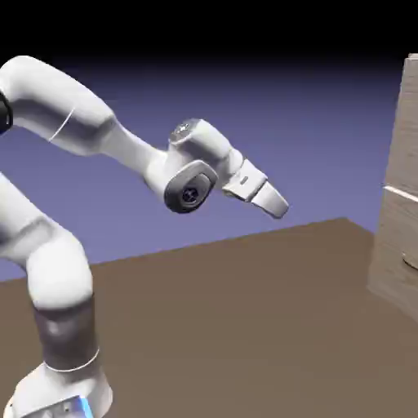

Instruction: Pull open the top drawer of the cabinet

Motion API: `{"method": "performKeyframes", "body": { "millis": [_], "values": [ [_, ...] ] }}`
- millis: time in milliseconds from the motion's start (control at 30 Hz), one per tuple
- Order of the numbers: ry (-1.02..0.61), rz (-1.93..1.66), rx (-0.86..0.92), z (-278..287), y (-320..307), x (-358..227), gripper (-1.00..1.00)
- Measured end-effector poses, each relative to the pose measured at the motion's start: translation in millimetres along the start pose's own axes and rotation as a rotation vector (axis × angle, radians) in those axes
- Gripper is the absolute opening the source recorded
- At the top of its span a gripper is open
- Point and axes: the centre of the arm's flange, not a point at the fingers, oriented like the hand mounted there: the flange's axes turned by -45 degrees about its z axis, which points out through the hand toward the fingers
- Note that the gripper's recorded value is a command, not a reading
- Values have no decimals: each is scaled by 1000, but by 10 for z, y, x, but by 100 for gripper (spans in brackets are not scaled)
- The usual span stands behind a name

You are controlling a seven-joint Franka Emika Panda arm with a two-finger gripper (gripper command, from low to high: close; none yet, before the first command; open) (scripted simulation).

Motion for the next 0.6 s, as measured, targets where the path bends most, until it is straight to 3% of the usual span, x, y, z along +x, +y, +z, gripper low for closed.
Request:
{"method": "performKeyframes", "body": {
  "millis": [600],
  "values": [
    [95,661,113,515,945,1093,0]
  ]
}}
